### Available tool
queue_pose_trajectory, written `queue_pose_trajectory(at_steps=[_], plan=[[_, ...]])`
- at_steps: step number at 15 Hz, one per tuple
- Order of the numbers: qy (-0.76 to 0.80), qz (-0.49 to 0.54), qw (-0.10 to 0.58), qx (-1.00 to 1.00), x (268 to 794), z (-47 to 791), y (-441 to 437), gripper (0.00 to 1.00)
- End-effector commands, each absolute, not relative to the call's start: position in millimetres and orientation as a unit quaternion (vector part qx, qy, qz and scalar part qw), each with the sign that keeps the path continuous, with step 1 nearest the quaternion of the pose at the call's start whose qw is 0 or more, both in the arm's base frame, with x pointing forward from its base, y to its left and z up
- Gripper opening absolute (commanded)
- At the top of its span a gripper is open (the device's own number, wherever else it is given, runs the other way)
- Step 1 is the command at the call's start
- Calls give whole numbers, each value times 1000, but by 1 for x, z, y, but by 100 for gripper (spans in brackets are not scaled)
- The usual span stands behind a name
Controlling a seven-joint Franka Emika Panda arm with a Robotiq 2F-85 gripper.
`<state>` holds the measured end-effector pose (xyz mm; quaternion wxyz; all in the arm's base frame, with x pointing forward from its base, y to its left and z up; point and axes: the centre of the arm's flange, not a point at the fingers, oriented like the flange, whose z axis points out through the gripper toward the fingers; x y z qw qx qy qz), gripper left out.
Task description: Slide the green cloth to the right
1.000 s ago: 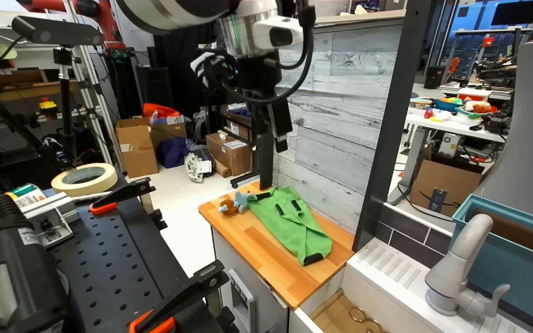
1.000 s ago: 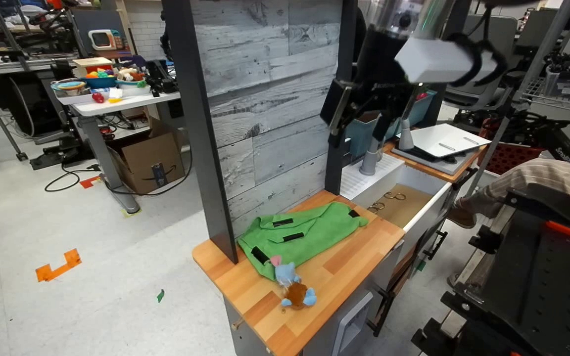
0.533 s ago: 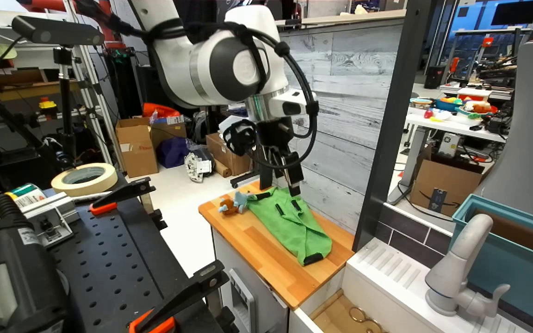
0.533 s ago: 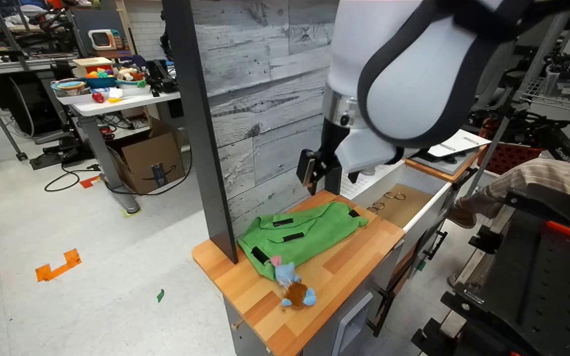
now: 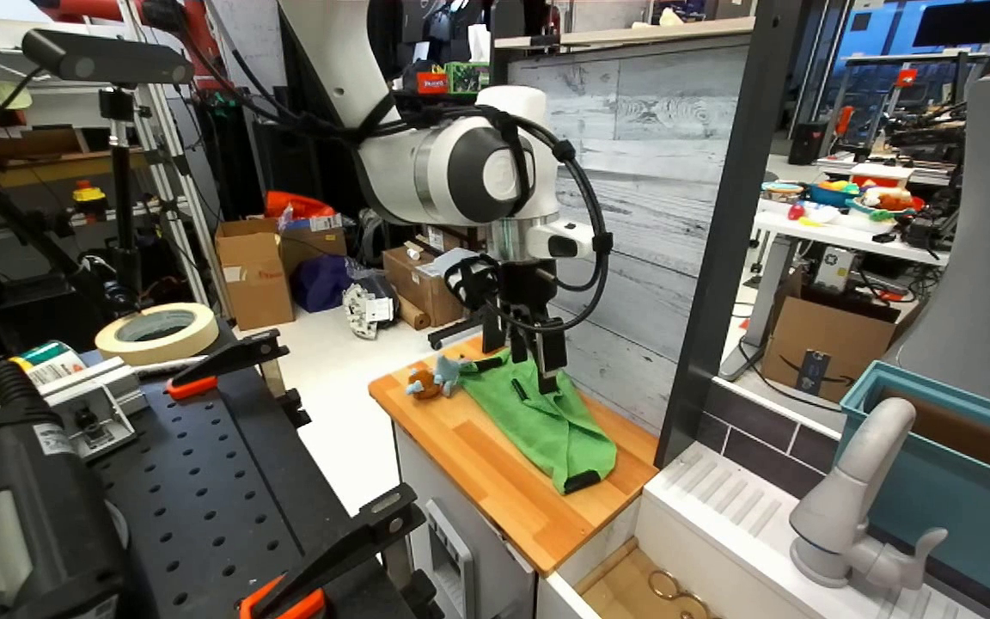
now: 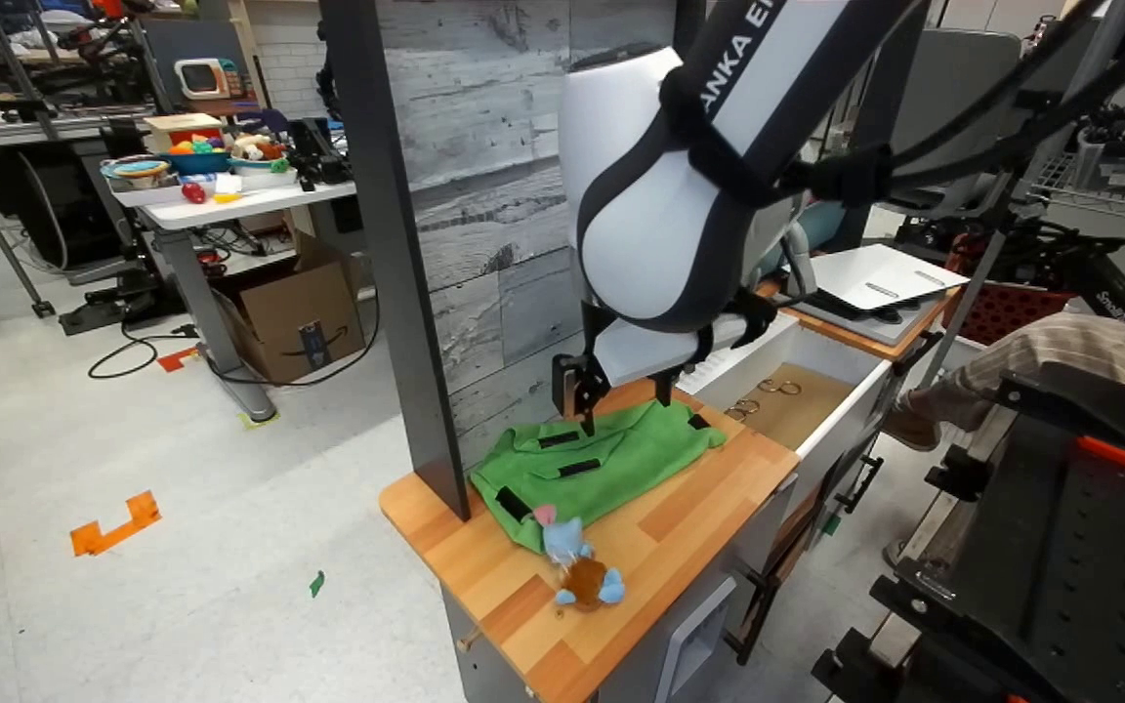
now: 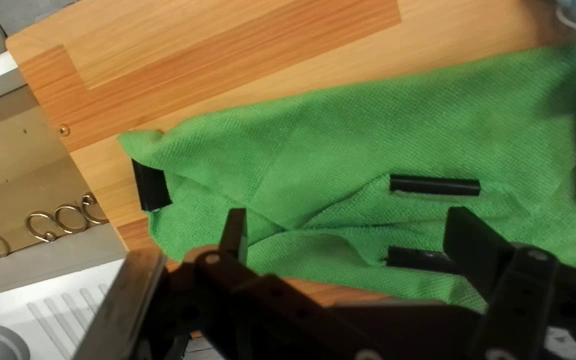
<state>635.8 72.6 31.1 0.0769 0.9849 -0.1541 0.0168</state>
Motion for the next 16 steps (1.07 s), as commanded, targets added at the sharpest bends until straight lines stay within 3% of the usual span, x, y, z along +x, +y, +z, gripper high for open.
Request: queue_pose_trajectory(at_steps=[1, 16], plan=[[-141, -16, 63, 988, 670, 15, 73, 100], [-100, -38, 46, 993, 651, -50, 85, 100]])
